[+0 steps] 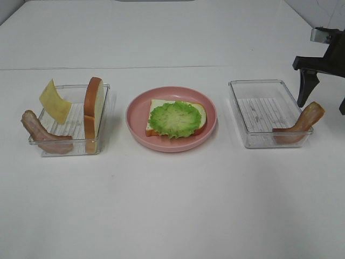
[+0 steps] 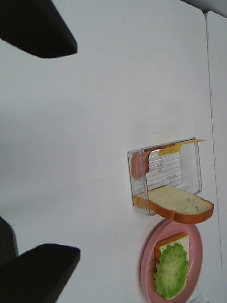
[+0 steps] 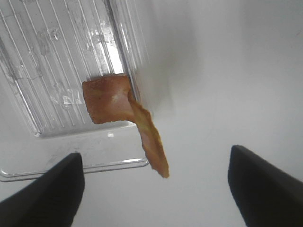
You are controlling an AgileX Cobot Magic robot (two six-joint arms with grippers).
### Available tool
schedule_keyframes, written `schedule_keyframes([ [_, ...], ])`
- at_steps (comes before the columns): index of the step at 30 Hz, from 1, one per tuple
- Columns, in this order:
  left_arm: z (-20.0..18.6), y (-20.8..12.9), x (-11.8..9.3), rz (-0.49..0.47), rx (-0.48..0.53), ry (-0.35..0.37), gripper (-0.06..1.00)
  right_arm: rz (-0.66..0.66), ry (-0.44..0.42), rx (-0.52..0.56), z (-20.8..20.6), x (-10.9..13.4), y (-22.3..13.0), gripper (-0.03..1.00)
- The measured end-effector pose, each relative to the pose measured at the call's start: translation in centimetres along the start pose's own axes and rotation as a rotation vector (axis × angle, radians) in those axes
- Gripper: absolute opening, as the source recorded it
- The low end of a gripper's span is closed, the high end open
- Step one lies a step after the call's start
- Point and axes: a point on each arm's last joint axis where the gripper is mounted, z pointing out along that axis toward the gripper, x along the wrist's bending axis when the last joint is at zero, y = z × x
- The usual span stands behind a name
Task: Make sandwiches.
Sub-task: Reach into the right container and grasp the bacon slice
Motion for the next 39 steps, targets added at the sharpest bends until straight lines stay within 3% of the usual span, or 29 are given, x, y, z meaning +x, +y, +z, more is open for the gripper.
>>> schedule_keyframes([
  [16,0.0,0.0,0.0,0.0,0.0,0.0,0.99,-0.039,0.058,0.018,2.1,0.5,0.9,0.72],
  [18,0.0,0.0,0.0,0.0,0.0,0.0,0.99,-0.039,0.074,0.034,2.8,0.6,1.0,0.64],
  [21,0.0,0.0,0.0,0.0,0.0,0.0,0.99,-0.043,0.074,0.035,2.9,0.6,1.0,0.63],
  [23,0.0,0.0,0.0,0.0,0.0,0.0,0.99,-0.043,0.074,0.036,2.9,0.6,1.0,0.54],
  [29,0.0,0.0,0.0,0.0,0.0,0.0,0.99,-0.044,0.071,0.034,2.8,0.5,1.0,0.5],
  [31,0.0,0.0,0.0,0.0,0.0,0.0,0.99,-0.046,0.068,0.033,2.7,0.5,1.0,0.41],
  [34,0.0,0.0,0.0,0.0,0.0,0.0,0.99,-0.048,0.063,0.032,2.7,0.5,1.0,0.38],
  [36,0.0,0.0,0.0,0.0,0.0,0.0,0.99,-0.051,0.053,0.03,2.6,0.4,1.0,0.21],
  [39,0.0,0.0,0.0,0.0,0.0,0.0,0.99,-0.051,0.052,0.03,2.6,0.4,1.0,0.14],
])
